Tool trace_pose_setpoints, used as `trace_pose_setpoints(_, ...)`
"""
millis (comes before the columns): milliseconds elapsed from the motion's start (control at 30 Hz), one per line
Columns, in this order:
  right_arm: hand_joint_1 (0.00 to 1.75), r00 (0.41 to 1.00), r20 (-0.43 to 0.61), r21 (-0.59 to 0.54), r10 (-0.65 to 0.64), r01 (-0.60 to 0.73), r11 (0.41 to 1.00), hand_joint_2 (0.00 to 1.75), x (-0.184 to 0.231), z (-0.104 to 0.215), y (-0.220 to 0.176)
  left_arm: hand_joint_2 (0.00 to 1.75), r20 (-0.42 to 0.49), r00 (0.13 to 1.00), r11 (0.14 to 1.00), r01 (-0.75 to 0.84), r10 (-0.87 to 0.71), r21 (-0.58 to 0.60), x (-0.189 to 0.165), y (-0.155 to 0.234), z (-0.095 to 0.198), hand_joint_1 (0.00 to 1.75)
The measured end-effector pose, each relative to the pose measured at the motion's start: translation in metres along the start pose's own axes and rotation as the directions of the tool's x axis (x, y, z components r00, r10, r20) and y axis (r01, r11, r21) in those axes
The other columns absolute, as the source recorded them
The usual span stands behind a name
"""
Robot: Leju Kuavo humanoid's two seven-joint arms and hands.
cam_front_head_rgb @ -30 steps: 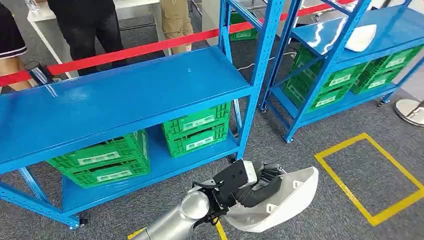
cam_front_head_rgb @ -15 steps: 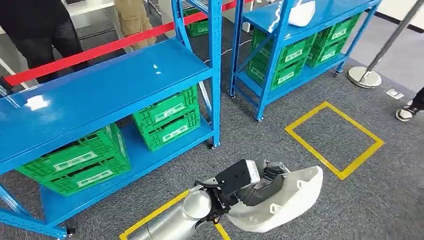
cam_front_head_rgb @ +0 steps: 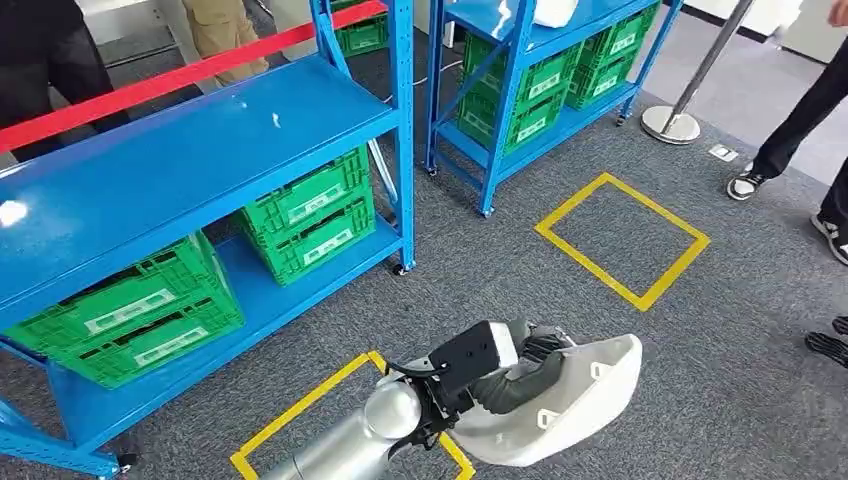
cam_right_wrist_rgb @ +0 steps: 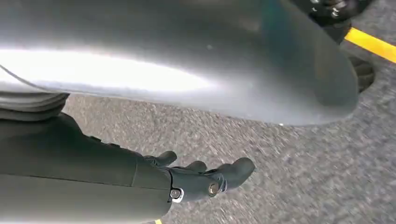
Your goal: Take the parts from the cabinet and place them on the table.
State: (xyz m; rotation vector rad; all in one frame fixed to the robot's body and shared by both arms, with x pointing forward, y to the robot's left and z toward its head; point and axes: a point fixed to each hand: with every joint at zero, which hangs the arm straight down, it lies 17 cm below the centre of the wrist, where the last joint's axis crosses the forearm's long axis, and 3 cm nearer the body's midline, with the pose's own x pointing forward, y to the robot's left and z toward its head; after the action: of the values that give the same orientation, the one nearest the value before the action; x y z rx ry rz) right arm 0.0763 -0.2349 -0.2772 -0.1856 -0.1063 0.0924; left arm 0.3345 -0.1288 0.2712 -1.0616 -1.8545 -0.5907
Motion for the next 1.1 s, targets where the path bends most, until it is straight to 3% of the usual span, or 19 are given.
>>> trace_pose_setpoints(900,0.0,0.999,0.021,-0.029,0.031,-0.031,0.999,0.0,0.0065,-0.0005,-0.0053,1.75,-0.003,1.0,1.0,-0.008,0.008,-0.006,-0.0024,-0.0049,0.006,1.75)
trace_pose_setpoints(1100,0.0,1.0,0.021,-0.008,-0.017,0.017,1.0,0.0,0.0064,-0.0001,-0.0016,1.75,-0.011,1.0,1.0,-0.011,0.011,-0.007,-0.0051,-0.0058,0.0069,1.75)
